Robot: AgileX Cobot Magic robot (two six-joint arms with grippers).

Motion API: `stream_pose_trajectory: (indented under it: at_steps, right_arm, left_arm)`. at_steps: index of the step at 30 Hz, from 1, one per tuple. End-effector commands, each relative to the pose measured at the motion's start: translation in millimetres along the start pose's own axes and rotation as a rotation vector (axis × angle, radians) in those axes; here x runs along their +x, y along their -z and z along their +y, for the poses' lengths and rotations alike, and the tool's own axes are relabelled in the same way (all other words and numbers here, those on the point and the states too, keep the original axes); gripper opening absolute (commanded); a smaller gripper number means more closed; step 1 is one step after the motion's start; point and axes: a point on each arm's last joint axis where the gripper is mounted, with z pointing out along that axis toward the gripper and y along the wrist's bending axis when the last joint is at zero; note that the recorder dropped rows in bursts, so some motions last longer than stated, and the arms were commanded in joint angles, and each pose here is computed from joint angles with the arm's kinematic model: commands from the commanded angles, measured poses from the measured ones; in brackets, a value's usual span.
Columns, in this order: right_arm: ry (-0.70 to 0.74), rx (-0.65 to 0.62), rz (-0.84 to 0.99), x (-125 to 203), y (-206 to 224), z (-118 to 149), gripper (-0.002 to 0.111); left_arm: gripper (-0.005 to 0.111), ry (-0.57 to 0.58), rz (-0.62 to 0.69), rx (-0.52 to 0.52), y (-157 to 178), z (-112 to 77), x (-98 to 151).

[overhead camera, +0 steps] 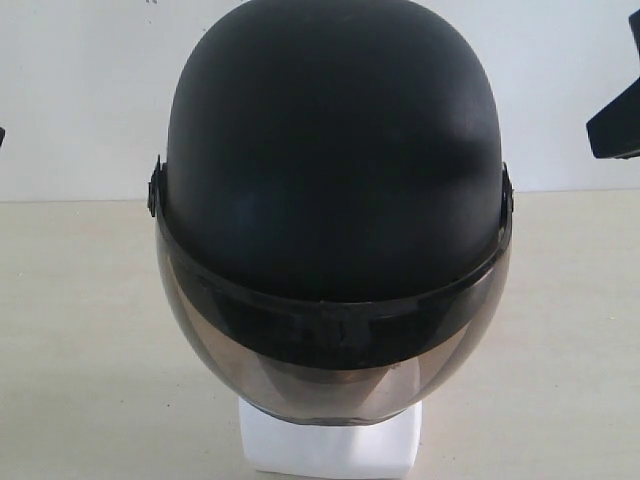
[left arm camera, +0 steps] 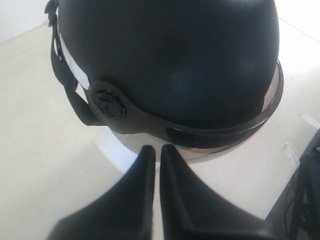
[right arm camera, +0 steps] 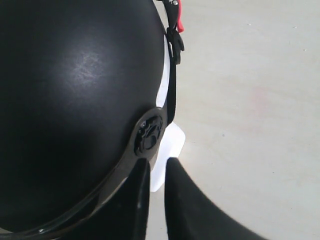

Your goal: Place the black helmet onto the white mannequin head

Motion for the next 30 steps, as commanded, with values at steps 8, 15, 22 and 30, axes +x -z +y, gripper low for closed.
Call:
stream_pose_trajectory:
  at_steps: [8, 15, 22, 30]
  right_arm:
    - [0.009, 0.007, -0.014, 0, 1, 0, 0.012]
    - [0.008, 0.005, -0.014, 0, 1, 0, 0.012]
    - [0.008, 0.005, -0.014, 0, 1, 0, 0.012]
    - [0.008, 0.005, -0.014, 0, 1, 0, 0.012]
  left_arm:
    - [0.004, -0.028, -0.043, -0.195, 37, -2.2, 14]
    - [0.004, 0.182, -0.099, -0.420, 62, 6.4, 31]
    - [0.004, 0.359, -0.124, -0.581, 61, 17.7, 61]
    - [0.004, 0.356, -0.317, -0.470, 38, 14.9, 78]
